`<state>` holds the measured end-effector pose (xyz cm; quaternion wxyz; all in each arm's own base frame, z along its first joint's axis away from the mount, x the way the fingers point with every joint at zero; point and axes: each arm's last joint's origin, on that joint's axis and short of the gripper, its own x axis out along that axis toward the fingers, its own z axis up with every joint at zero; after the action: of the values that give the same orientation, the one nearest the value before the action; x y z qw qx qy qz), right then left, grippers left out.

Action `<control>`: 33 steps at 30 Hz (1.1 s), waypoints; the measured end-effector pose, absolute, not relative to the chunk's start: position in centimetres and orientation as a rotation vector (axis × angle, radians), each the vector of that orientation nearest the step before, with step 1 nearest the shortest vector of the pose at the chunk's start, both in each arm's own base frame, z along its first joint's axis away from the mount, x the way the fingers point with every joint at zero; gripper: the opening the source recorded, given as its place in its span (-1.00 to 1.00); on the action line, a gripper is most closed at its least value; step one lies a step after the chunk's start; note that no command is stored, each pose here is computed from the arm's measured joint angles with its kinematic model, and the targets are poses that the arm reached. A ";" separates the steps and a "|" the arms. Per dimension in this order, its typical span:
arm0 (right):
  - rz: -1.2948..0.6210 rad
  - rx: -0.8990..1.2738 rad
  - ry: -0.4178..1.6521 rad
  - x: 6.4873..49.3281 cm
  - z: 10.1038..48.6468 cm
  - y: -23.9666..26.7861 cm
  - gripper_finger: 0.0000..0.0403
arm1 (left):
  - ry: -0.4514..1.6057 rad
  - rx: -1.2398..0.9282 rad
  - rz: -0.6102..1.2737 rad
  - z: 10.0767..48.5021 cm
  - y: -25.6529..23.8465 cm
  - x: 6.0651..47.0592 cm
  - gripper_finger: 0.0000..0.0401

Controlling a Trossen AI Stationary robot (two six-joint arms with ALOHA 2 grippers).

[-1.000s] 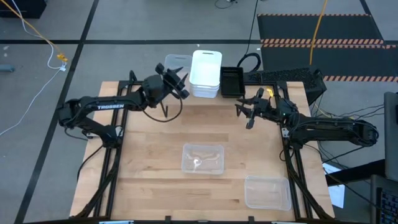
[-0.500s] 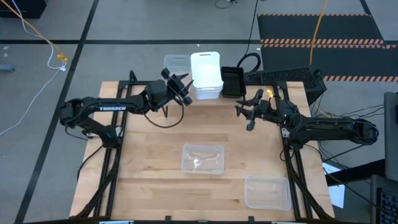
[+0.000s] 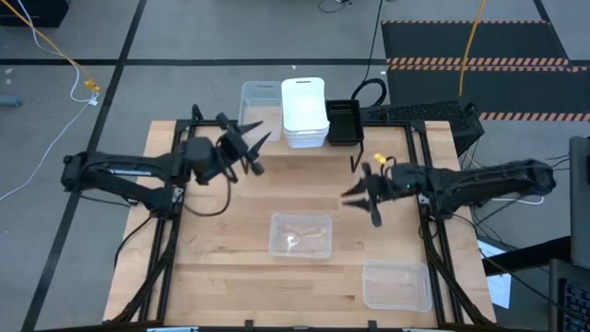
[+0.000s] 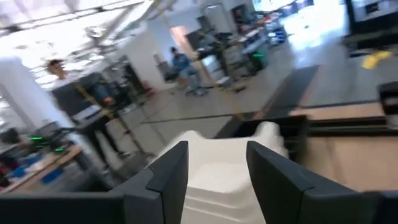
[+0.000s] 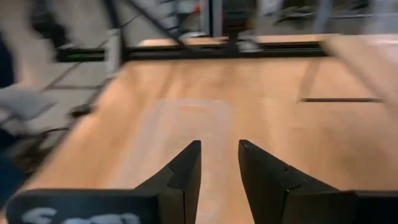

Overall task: Stack baskets on shelf by color
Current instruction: Stack the top transparent bin on the transparent bin on the shelf

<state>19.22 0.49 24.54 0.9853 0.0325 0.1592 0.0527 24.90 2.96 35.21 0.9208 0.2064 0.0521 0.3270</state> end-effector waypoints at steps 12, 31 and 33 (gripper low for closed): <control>0.298 -0.432 0.629 23.3 23.7 8.5 -0.50 | 0.239 0.292 0.433 33.1 -2.5 24.4 -0.17; 0.361 -0.812 0.873 27.1 18.4 7.4 -0.50 | 0.098 0.359 0.291 35.9 -8.1 19.8 -0.18; 0.351 -0.806 0.885 27.4 18.1 7.1 -0.52 | 0.113 0.377 0.318 35.7 -7.7 20.2 -0.18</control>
<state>27.35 7.10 18.15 0.8117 -0.3775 0.4142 0.1643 20.22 -7.68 35.70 0.9682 0.1865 0.0557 0.1571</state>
